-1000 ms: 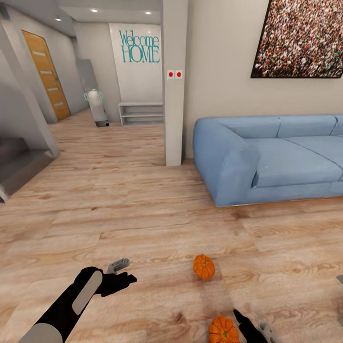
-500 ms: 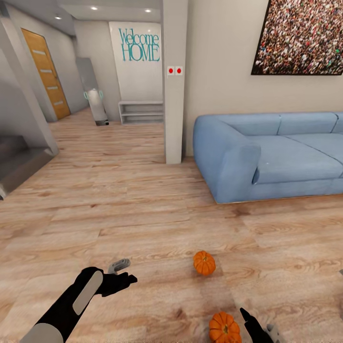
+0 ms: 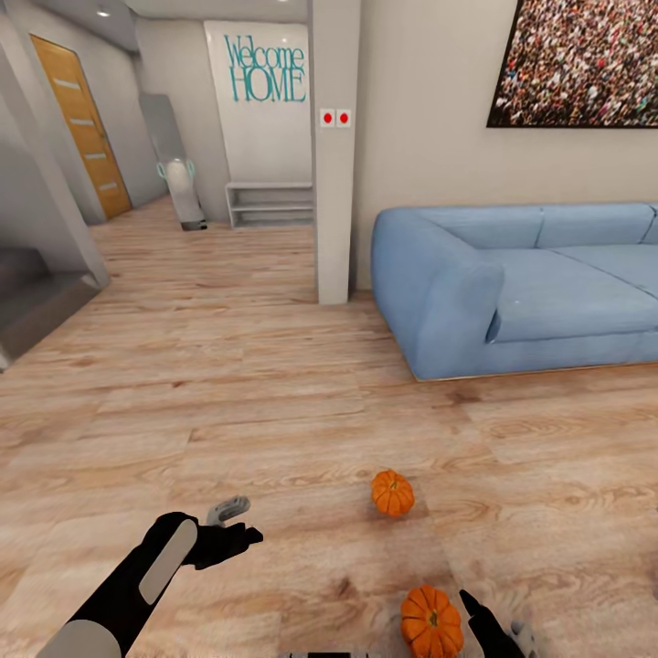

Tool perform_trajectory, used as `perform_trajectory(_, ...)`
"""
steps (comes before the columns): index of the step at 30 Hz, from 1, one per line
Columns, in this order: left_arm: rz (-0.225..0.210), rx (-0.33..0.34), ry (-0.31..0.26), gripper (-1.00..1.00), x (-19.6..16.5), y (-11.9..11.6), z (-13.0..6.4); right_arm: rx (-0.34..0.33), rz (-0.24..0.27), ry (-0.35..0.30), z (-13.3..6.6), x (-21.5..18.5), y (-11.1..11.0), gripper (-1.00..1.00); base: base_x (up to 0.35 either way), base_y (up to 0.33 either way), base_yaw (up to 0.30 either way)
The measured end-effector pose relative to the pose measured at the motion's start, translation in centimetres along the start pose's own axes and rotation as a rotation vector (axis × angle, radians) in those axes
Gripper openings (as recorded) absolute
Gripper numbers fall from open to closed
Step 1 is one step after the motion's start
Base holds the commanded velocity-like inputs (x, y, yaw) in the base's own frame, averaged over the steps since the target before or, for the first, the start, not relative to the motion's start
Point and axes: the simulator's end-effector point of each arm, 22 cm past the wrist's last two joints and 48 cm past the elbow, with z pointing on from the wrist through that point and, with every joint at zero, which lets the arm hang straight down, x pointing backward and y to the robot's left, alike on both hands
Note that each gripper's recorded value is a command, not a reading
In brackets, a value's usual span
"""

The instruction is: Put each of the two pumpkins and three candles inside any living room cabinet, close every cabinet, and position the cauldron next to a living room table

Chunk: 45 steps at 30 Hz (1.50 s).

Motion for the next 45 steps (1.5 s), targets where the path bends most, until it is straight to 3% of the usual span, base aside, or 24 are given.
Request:
perform_trajectory(25,-0.029,-0.03,0.093,1.0,3.2,2.3,3.8,0.094,0.0,0.053,0.8,2.8,-4.4,1.0,0.0,0.0,0.0)
perform_trajectory(30,-0.025,-0.021,0.092,1.0,3.2,1.8,3.8,0.043,-0.012,0.072,1.3,2.1,-3.0,1.0,0.0,0.0,0.0)
perform_trajectory(35,-0.026,-0.014,0.091,1.0,3.2,1.5,4.0,0.035,-0.001,0.062,1.6,3.0,-2.2,1.0,0.0,0.0,0.0)
perform_trajectory(45,-0.038,-0.024,0.127,1.0,4.5,2.3,5.4,0.034,0.008,0.088,2.2,4.3,-2.7,1.0,0.0,0.0,0.0)
